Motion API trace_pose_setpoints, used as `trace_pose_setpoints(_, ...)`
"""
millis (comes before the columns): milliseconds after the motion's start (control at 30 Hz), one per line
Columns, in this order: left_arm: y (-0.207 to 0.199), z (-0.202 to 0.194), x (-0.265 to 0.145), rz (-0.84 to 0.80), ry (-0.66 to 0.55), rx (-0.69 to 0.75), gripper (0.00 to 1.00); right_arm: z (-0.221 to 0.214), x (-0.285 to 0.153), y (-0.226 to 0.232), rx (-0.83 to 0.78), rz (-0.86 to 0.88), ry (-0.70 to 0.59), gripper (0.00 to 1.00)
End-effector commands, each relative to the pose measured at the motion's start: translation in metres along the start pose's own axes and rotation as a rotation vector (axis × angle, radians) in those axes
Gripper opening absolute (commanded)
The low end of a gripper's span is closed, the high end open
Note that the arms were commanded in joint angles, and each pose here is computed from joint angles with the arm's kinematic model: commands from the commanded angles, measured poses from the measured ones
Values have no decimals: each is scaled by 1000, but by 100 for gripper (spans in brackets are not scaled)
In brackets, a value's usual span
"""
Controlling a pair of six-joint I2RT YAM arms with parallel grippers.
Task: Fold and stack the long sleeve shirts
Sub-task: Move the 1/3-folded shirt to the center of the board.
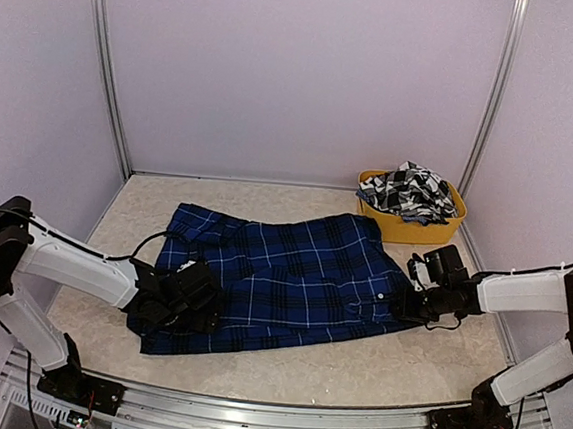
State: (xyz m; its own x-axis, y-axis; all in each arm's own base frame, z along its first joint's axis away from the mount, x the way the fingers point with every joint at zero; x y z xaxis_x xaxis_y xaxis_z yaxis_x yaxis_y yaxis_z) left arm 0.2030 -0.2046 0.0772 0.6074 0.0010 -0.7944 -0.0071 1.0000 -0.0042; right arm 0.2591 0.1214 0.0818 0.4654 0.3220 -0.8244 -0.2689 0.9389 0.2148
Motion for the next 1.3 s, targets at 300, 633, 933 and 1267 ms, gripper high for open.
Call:
trace_pose_setpoints(300,6,-38,-11,-34,104,47,99,-78,-58,8,198,-64,85,35)
trace_pose_setpoints(633,-2,-9,-36,-114,-28,-17,99,-35,-87,37,88,-71,-74,39)
trace_pose_setpoints(933,-12,32,-47,-207,-111,-73,99,19,-36,49,-121,-181,-12,41)
trace_pose_setpoints(1267,8,43,-13,-262,-50,-182,99,-3,13,34,-120,-157,165,39)
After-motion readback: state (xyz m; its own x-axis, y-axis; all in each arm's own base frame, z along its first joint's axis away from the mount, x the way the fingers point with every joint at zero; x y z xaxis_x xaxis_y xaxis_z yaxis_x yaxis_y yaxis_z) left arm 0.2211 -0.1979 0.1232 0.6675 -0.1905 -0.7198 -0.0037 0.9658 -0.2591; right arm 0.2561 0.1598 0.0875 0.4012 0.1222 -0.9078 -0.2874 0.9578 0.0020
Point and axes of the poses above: each gripper's point midway between its finger pads, its own x axis out along the fingers, its own y axis along the line the jaws close on, z = x × y, the point moved 7 cm from there along -x, back along the fingers, and after that the axes turned 12 degrees about -x, right-handed, at the moved point
